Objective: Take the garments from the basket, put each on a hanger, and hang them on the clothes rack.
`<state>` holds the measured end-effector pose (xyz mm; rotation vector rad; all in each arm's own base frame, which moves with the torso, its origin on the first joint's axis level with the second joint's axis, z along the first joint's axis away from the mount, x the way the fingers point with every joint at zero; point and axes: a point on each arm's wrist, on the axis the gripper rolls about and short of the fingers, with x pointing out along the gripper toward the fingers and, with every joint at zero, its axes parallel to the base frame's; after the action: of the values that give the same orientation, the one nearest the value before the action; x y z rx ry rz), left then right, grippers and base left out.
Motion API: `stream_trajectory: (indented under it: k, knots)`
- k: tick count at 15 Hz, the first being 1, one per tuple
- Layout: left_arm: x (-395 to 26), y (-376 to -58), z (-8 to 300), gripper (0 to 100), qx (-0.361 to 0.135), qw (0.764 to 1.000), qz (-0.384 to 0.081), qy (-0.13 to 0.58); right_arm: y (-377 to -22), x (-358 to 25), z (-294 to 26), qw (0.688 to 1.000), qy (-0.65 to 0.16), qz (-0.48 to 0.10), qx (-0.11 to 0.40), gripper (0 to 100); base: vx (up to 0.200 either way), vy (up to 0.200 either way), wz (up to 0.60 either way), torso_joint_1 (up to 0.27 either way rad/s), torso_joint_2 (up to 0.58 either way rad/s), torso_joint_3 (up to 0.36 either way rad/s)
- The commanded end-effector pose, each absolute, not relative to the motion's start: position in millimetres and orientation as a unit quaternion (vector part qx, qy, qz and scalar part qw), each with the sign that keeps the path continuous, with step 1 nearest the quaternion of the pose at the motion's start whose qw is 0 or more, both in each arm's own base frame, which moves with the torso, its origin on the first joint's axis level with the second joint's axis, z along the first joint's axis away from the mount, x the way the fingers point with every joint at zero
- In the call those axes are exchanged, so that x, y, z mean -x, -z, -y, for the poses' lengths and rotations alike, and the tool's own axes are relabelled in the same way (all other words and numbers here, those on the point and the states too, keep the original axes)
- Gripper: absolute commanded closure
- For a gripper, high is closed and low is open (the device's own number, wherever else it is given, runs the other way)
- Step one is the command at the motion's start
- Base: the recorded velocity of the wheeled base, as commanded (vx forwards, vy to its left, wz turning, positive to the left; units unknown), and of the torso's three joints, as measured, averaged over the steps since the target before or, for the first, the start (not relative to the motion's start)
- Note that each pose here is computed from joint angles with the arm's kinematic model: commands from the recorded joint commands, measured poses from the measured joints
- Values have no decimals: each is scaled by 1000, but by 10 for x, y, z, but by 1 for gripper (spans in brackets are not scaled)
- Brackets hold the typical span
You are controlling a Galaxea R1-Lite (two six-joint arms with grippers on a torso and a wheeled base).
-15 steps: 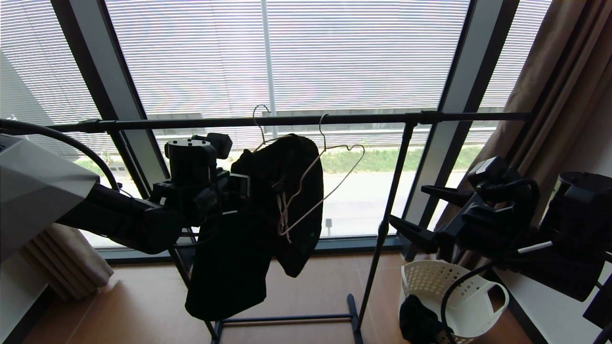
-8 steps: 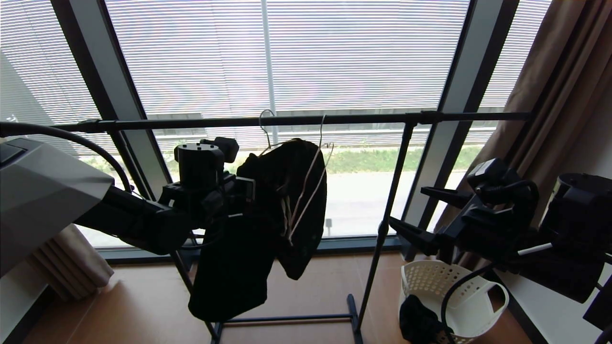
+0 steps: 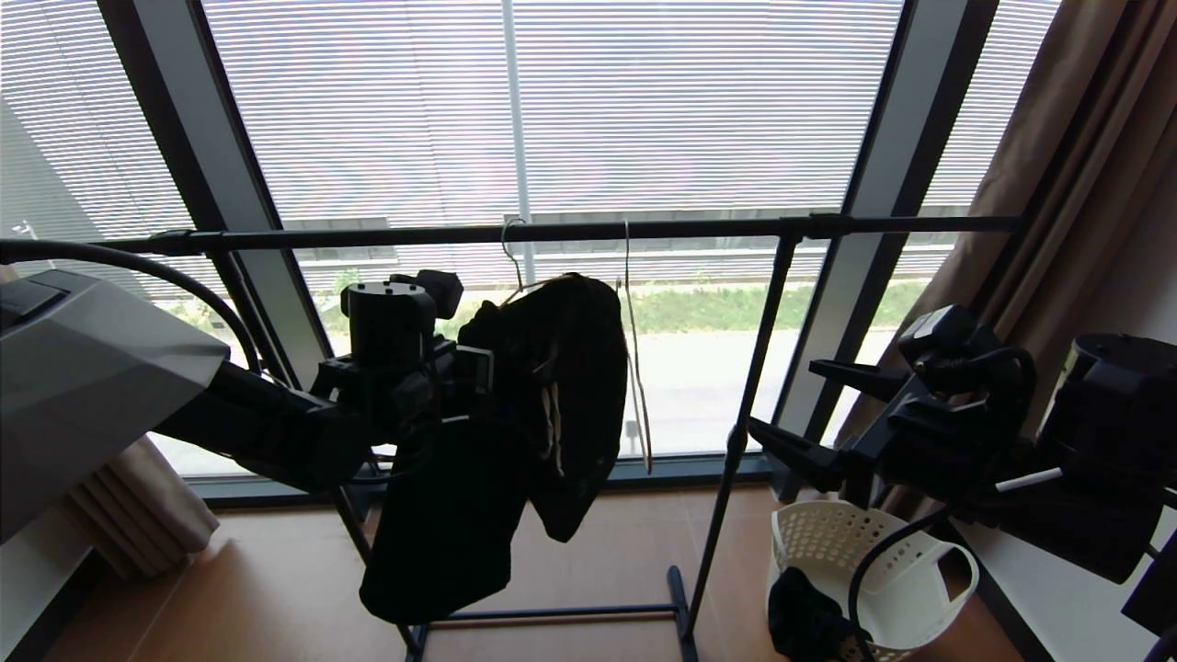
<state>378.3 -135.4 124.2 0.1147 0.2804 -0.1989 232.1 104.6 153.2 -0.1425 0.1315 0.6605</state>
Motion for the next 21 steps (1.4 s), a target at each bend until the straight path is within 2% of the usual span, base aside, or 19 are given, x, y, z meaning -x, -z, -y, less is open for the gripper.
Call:
stream_trajectory:
  k: [1, 2, 7, 13, 16, 21]
  knots:
    - [-3781, -1239, 1355, 100, -57, 984, -140, 99, -1530, -2323, -1048, 941, -324, -65, 70, 0, 0, 0, 0, 0, 0, 0]
    - [-3781, -1239, 1355, 0, -57, 984, -140, 99, -1530, -2323, -1048, 941, -324, -65, 70, 0, 0, 0, 0, 0, 0, 0]
    - [-3719, -1257, 1358, 0, -60, 983, -143, 102, -1494, -2343, -1056, 941, -324, -71, 71, 0, 0, 0, 0, 0, 0, 0]
    - [-3528, -1472, 1274, 0, -56, 985, -127, 102, -1502, -2338, -1054, 941, -324, -70, 71, 0, 0, 0, 0, 0, 0, 0]
    - [-3339, -1607, 1206, 0, -55, 985, -122, 105, -1514, -2328, -1050, 941, -324, -68, 71, 0, 0, 0, 0, 0, 0, 0]
    - [-2698, -1926, 897, 0, -52, 985, -117, 112, -1656, -2219, -1003, 943, -322, -39, 68, 0, 0, 0, 0, 0, 0, 0]
